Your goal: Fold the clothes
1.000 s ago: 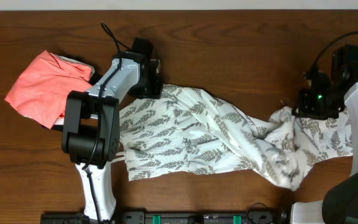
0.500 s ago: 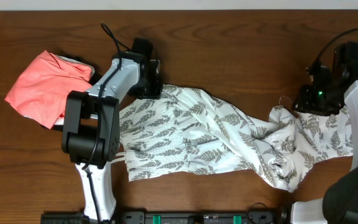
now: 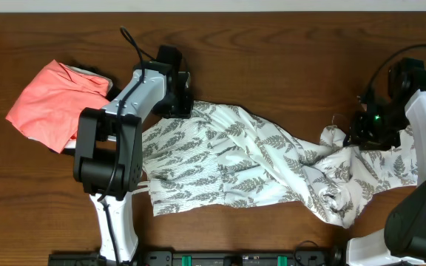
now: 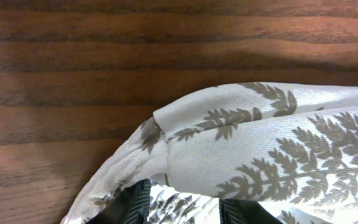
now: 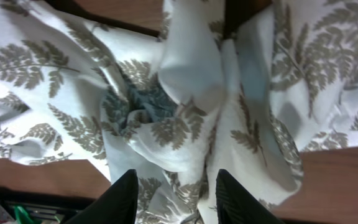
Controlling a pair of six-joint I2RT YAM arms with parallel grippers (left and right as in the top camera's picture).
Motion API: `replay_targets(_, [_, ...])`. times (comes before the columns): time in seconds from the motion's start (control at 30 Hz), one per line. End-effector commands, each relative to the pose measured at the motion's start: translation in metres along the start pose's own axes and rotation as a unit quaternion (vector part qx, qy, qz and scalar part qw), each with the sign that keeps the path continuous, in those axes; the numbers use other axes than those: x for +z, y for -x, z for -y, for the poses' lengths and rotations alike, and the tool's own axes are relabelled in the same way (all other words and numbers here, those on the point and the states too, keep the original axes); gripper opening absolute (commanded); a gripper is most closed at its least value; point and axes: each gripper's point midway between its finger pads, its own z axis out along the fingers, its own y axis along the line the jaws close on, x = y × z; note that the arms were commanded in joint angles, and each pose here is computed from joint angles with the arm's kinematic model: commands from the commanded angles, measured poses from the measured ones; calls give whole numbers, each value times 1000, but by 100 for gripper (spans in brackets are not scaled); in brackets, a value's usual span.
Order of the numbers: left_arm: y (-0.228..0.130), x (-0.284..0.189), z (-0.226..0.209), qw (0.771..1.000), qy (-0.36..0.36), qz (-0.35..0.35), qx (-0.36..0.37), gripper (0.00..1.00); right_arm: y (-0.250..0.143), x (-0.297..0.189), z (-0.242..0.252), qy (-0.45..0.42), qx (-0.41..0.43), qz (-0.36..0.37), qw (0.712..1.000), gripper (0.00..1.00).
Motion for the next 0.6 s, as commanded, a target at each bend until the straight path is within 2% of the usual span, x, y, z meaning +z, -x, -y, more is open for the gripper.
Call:
replay_targets(0.0, [-13,14,-8,999,11,-29,-9,38,-6,4,5,-22,15,-15,1000,43])
replay_targets(0.17, [-13,14,-8,999,11,-29,-9,38,-11,10,5,-22,21,-26,999,53])
replay_targets(0.27, [-13,14,-8,999,11,-29,-8,38,-12,19,7,-22,25,-29,999,55])
replay_targets(0.33, [-13,14,-8,999,11,-29,-8,37,-12,26,8,-22,29,-28,999,62])
replay_targets(0.47, [-13,14,-8,999,11,-29,-8,38,-8,41,7,-13,35,-18,999,63])
replay_targets(0.57, [-13,14,-8,999,11,-29,-8,38,-3,49,6,-8,38,-7,999,58])
